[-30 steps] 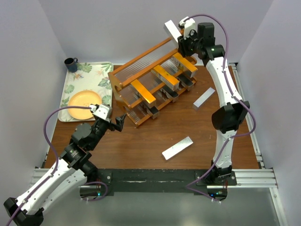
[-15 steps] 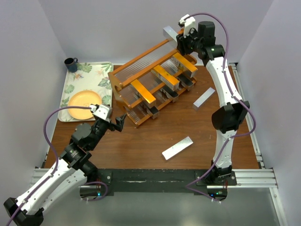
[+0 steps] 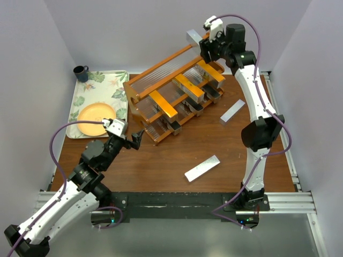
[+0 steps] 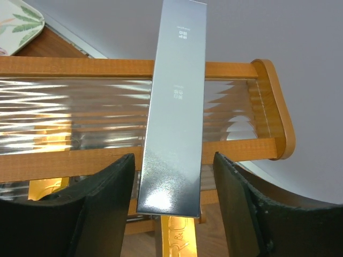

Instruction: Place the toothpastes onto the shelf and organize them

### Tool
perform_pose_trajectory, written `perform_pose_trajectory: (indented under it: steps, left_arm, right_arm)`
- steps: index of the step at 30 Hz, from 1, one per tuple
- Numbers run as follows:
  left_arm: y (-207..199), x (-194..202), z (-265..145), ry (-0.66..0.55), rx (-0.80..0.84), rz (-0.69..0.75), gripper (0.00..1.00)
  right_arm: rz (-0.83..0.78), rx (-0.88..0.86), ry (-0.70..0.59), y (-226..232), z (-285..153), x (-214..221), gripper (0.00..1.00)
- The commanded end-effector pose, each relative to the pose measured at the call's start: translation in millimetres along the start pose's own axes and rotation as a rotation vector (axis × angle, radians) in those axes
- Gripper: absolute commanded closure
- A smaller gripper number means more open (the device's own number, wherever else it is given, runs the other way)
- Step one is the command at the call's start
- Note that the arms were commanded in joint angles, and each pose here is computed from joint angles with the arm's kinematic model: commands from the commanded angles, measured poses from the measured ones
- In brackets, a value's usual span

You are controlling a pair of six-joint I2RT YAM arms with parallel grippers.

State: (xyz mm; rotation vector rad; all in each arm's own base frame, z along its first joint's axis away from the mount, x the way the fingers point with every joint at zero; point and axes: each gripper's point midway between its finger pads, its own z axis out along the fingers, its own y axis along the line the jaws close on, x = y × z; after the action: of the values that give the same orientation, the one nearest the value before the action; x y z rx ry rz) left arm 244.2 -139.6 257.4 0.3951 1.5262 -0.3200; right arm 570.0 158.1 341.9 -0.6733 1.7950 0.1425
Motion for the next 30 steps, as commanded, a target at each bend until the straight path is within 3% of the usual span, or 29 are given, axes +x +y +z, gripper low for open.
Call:
perform_pose_trajectory:
  steps: [1, 18, 26, 28, 29, 30]
  left_arm:
    - [1, -7, 1, -0.036, 0.004, 0.016, 0.07]
    - [-1, -5, 3, -0.031, 0.012, 0.02, 0.07]
    - [-7, -11, 0, -0.053, 0.05, 0.02, 0.07]
    - [-11, -11, 0, -0.06, 0.076, 0.02, 0.07]
    - [-18, -13, -1, -0.071, 0.112, 0.021, 0.07]
    - [-21, -14, -1, -0.076, 0.132, 0.023, 0.07]
  right_arm:
    - [-0.019, 0.054, -0.057, -18, -7, -14, 0.32]
    - [0.0, 0.032, -0.102, -17, -32, -27, 0.21]
    - [0.058, -0.057, -0.179, 15, -94, -49, 0.11]
    - [0.115, -0.083, -0.159, 28, -103, -33, 0.09]
    - [0.111, -0.068, -0.218, 30, -127, -48, 0.08]
    - [0.141, -0.086, -0.181, 40, -125, -25, 0.08]
